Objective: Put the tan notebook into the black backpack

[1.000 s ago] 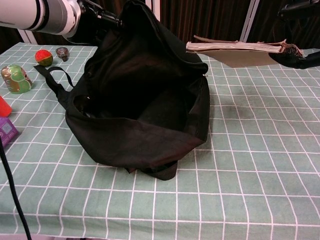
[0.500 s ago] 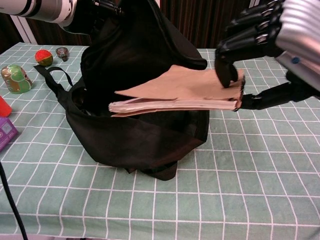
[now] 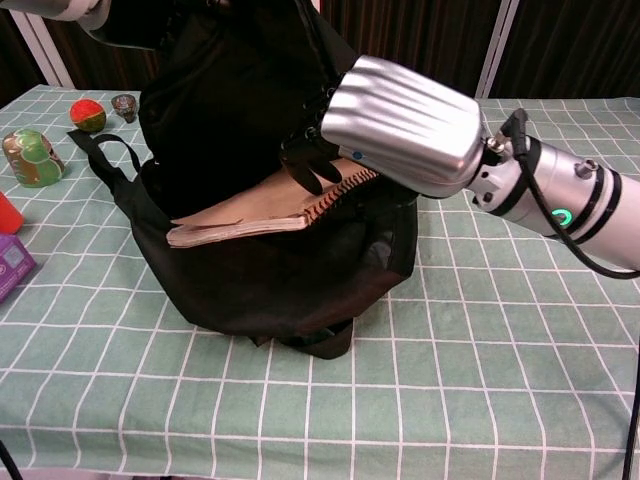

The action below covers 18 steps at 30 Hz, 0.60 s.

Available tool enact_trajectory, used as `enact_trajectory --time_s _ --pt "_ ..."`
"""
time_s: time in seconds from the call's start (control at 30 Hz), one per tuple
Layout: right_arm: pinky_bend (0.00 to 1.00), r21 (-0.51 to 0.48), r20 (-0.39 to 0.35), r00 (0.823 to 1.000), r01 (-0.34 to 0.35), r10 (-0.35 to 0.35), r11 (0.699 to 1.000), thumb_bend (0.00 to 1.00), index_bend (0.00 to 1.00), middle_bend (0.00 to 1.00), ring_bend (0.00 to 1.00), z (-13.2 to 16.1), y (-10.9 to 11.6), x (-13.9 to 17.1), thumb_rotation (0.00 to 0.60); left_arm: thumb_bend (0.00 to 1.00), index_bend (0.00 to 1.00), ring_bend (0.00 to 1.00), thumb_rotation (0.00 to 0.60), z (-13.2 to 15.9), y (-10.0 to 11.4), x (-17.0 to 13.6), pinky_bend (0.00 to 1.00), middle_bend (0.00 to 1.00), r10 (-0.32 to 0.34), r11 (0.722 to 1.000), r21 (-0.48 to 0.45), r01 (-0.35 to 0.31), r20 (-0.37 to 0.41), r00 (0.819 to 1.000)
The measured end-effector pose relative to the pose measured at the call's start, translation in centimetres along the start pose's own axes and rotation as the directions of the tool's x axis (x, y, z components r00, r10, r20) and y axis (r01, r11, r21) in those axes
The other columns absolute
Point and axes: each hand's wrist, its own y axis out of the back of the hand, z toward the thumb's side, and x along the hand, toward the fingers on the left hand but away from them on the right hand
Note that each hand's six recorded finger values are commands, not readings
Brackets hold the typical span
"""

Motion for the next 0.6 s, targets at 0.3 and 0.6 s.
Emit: enact_trajectory --time_s 0.3,0.6 --pt "0.65 0.080 0.098 0.988 -0.127 0.119 0.989 0.53 1.00 0.74 0.56 -2.2 -3.2 -2.7 0.600 0.48 0.67 0.65 0.600 0.2 0.3 -1.6 0.73 0.73 -0.025 1.000 -0.006 0.025 0.013 1.000" --pt "0.65 0.115 0.187 0.978 -0.119 0.096 0.986 0.52 1.00 0.74 0.56 -2.9 -3.4 -4.5 0.600 0.48 0.66 0.64 0.600 -0.3 -0.1 -2.3 0.73 0.73 -0.066 0.997 -0.047 0.066 0.001 0.998"
